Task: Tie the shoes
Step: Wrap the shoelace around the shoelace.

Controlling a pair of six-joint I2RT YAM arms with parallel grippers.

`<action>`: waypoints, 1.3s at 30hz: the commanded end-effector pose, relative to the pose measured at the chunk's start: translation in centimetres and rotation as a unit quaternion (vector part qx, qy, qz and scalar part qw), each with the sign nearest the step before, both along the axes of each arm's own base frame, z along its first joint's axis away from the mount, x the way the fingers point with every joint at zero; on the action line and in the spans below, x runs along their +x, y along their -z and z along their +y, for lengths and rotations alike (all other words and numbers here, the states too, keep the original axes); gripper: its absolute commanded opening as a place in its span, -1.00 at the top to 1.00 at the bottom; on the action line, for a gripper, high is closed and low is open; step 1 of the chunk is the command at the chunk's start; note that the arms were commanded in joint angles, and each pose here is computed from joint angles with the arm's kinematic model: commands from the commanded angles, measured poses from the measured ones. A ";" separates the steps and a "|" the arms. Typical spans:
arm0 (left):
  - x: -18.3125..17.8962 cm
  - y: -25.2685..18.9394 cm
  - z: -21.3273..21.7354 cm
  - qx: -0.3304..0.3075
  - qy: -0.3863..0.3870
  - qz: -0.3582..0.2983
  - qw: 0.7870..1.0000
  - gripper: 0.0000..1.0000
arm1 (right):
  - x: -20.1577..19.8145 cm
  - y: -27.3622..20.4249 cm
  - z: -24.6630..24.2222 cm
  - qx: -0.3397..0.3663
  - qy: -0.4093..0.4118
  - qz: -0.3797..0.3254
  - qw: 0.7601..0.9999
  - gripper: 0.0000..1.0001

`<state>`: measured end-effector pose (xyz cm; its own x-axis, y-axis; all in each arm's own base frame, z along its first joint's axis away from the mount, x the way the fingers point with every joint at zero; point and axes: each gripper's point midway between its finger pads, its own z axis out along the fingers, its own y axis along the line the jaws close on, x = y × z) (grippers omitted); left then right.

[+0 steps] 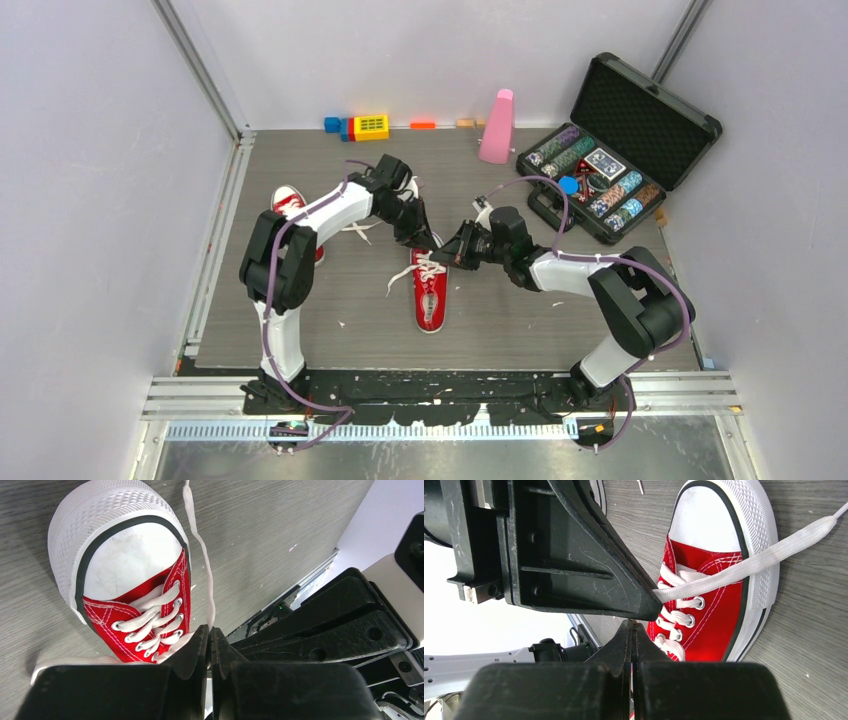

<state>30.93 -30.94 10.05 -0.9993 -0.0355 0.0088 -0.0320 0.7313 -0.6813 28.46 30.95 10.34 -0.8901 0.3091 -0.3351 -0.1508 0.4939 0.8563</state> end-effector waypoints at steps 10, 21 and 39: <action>0.9 -3.0 2.5 -0.014 -0.026 -0.054 0.998 0.71 | 0.0 -2.2 0.4 0.024 -0.005 -0.026 0.999 1.00; 1.2 -2.6 3.3 -0.006 -0.025 -0.058 0.998 0.34 | 0.0 -2.4 0.4 0.020 -0.005 -0.025 0.999 0.99; 5.8 1.4 4.1 0.030 -0.068 -0.036 0.997 -0.06 | 0.1 -2.2 0.7 0.017 -0.016 -0.021 0.999 1.00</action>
<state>34.58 -27.89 8.32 -0.9915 -0.1260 -0.0322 -0.0742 0.7517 -0.6554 28.11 30.86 10.25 -0.8979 0.3048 -0.3175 -0.1348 0.4962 0.8577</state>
